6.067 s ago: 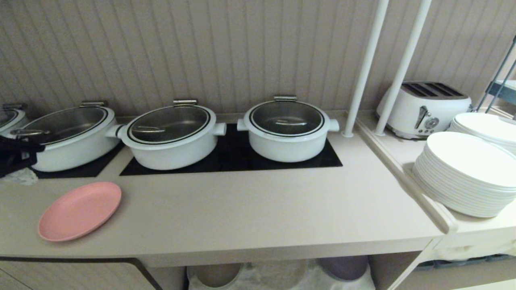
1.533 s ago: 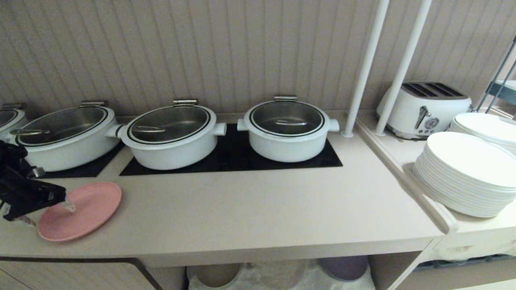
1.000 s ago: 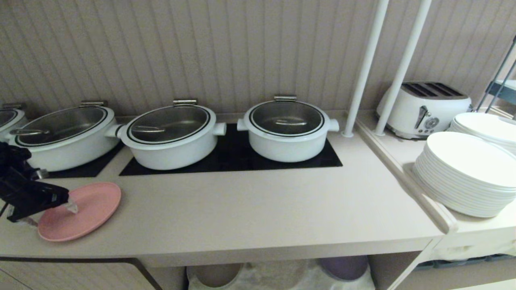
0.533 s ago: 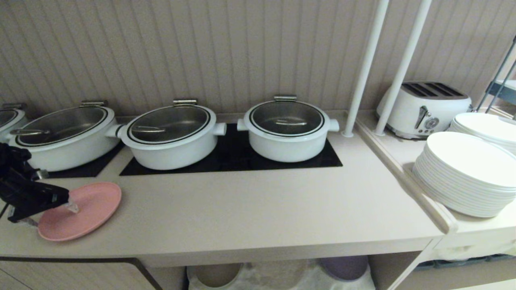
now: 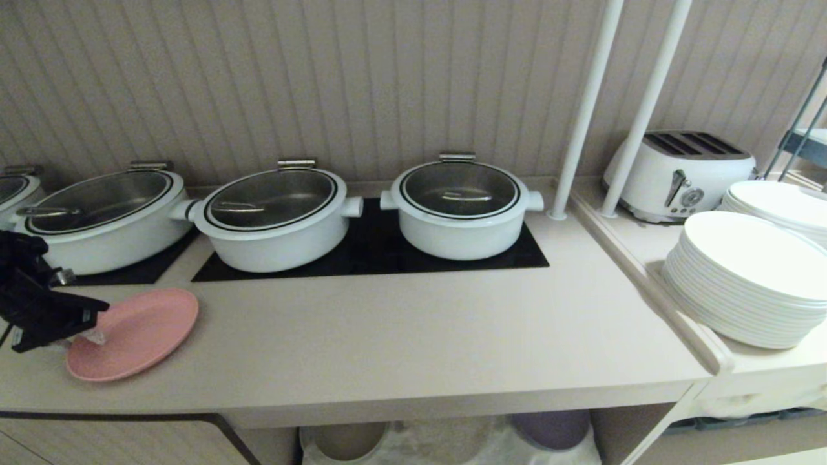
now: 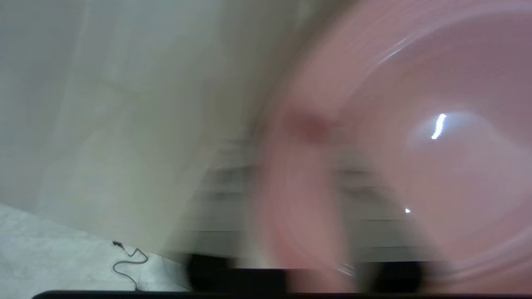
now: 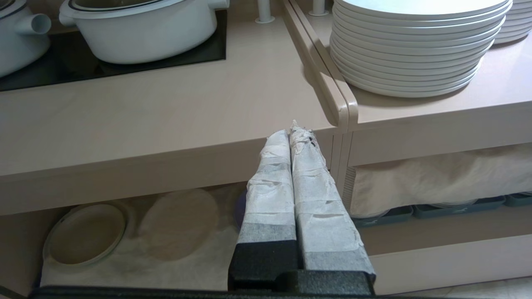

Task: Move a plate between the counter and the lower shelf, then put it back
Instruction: Pick up the plate

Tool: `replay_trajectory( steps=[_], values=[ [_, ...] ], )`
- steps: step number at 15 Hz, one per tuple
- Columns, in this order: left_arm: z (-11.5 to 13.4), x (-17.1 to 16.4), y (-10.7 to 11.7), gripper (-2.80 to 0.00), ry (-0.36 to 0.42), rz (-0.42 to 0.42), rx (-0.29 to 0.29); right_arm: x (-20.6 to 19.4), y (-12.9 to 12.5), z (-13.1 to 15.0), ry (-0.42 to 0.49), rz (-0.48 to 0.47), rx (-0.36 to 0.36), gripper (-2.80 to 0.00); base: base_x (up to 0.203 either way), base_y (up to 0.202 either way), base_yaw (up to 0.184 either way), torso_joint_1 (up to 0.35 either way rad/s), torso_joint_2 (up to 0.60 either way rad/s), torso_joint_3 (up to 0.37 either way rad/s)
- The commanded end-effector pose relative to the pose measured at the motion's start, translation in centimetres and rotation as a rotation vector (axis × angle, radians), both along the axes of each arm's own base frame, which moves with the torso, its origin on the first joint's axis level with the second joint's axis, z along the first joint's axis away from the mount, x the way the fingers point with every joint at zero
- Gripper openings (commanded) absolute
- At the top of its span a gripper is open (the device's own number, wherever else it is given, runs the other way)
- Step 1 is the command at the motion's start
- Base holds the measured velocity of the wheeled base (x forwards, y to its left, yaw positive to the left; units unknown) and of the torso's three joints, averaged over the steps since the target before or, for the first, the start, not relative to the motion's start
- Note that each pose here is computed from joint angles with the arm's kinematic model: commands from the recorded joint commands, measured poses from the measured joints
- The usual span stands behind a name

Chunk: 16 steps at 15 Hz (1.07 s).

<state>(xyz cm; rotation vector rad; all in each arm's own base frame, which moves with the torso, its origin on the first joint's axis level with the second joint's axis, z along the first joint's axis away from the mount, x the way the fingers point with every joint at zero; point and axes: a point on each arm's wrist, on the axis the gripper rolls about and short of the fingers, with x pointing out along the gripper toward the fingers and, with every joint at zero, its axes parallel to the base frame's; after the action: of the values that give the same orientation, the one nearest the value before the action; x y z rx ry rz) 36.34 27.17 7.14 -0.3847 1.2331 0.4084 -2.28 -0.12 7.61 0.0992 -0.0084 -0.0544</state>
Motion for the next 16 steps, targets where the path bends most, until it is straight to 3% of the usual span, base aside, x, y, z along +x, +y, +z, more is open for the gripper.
replay_trajectory(
  steps=[1,8,16],
  values=[
    [-0.1,0.0,0.0,-2.8,0.004,0.0,-0.004,0.0,0.0,0.0,0.0,-0.001,0.001,-2.8,0.0,0.0,0.0,0.0,0.0,0.0],
    [0.5,-0.2,-0.1,-2.8,-0.002,0.004,-0.003,0.0,0.0,0.0,0.0,-0.001,0.001,-2.8,0.0,0.0,0.0,0.0,0.0,0.0],
    [5.3,-1.0,-2.1,-2.8,-0.08,-0.041,-0.048,0.0,0.0,0.0,0.0,-0.001,0.001,-2.8,0.0,0.0,0.0,0.0,0.0,0.0]
  ],
)
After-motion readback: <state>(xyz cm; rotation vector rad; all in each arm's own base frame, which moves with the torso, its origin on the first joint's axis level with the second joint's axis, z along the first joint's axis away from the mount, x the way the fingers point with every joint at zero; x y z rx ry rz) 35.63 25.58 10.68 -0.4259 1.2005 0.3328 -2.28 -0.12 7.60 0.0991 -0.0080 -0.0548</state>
